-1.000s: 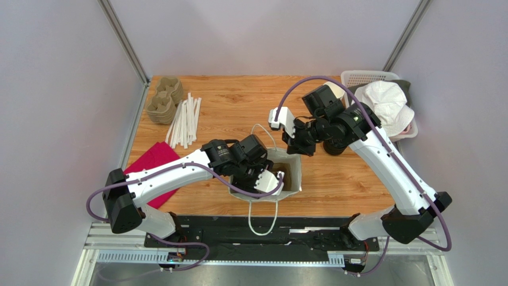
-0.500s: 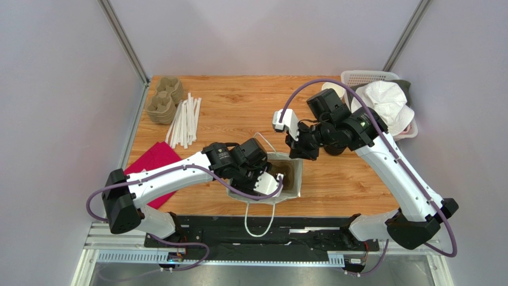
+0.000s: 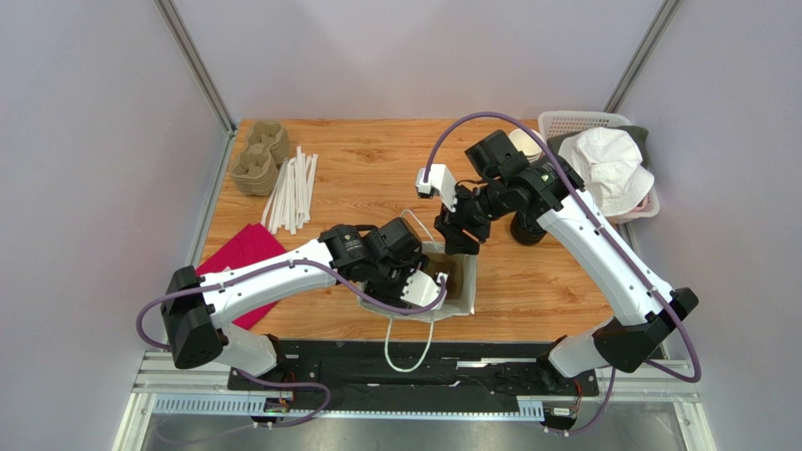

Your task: Pack the takeout coffee

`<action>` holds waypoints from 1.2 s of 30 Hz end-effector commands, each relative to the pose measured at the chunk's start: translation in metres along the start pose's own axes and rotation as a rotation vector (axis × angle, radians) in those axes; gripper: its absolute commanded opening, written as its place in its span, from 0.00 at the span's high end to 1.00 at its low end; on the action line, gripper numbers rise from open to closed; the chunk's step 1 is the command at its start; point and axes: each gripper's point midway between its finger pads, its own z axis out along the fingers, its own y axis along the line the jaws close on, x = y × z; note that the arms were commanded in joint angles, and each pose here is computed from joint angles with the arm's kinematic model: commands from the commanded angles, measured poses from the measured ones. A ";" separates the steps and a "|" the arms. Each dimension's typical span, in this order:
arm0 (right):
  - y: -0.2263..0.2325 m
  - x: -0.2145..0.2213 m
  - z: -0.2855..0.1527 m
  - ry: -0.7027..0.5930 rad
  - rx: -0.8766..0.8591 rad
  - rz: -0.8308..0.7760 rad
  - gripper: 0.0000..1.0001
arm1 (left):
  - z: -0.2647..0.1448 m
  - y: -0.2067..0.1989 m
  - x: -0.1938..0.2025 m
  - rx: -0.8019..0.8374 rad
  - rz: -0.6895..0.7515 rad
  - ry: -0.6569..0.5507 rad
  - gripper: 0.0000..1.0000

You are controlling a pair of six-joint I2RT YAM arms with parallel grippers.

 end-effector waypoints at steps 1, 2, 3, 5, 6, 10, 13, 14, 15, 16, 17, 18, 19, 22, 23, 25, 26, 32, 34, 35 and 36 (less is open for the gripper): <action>0.003 -0.016 -0.004 -0.052 -0.020 -0.004 0.44 | 0.002 0.002 -0.007 -0.004 0.011 -0.027 1.00; 0.003 -0.016 -0.002 -0.051 -0.023 -0.005 0.47 | 0.002 0.002 -0.007 -0.005 0.010 -0.028 1.00; 0.002 -0.014 0.001 -0.045 -0.025 -0.003 0.53 | 0.001 0.003 -0.006 -0.012 0.008 -0.023 1.00; 0.001 -0.011 0.005 -0.036 -0.028 -0.003 0.87 | 0.000 0.009 -0.007 -0.040 -0.005 -0.021 1.00; 0.002 -0.012 0.004 -0.042 -0.033 -0.003 1.00 | -0.003 0.014 -0.004 -0.069 -0.011 -0.007 1.00; 0.009 -0.014 0.001 -0.081 -0.034 -0.024 1.00 | -0.014 0.029 0.000 -0.166 -0.061 0.019 1.00; 0.013 -0.013 -0.003 -0.094 0.007 -0.054 1.00 | -0.020 0.034 0.003 -0.210 -0.077 0.032 1.00; 0.016 -0.013 -0.004 -0.093 0.011 -0.058 1.00 | -0.021 0.035 0.004 -0.218 -0.076 0.038 1.00; 0.016 -0.012 -0.005 -0.089 0.020 -0.060 1.00 | -0.021 0.034 0.008 -0.220 -0.080 0.054 1.00; 0.019 -0.012 -0.004 -0.082 0.016 -0.067 1.00 | -0.020 0.033 0.011 -0.222 -0.085 0.063 1.00; 0.019 -0.013 -0.004 -0.080 0.020 -0.068 1.00 | -0.022 0.035 0.010 -0.233 -0.084 0.058 1.00; 0.019 -0.012 -0.005 -0.079 0.033 -0.073 1.00 | -0.022 0.034 0.013 -0.242 -0.087 0.068 1.00; 0.020 -0.013 -0.005 -0.080 0.038 -0.078 1.00 | -0.022 0.035 0.014 -0.251 -0.084 0.065 1.00; 0.022 -0.016 -0.007 -0.093 0.043 -0.072 1.00 | -0.017 0.032 0.016 -0.261 -0.076 0.056 1.00; 0.022 -0.016 -0.005 -0.093 0.039 -0.072 1.00 | -0.015 0.032 0.017 -0.270 -0.073 0.049 1.00; 0.022 -0.015 -0.004 -0.094 0.039 -0.073 1.00 | -0.015 0.035 0.015 -0.293 -0.069 0.032 1.00; 0.022 -0.014 -0.003 -0.094 0.039 -0.073 1.00 | -0.015 0.037 0.013 -0.318 -0.067 0.010 1.00; 0.022 -0.014 -0.003 -0.101 0.043 -0.078 1.00 | -0.002 0.033 0.018 -0.303 -0.059 0.002 1.00; 0.023 -0.014 -0.003 -0.105 0.042 -0.078 1.00 | 0.004 0.031 0.022 -0.278 -0.071 0.013 1.00; 0.022 -0.013 -0.002 -0.104 0.042 -0.076 1.00 | 0.005 0.030 0.022 -0.269 -0.070 0.011 1.00; 0.023 -0.013 -0.002 -0.103 0.040 -0.078 1.00 | 0.006 0.030 0.024 -0.261 -0.079 0.013 1.00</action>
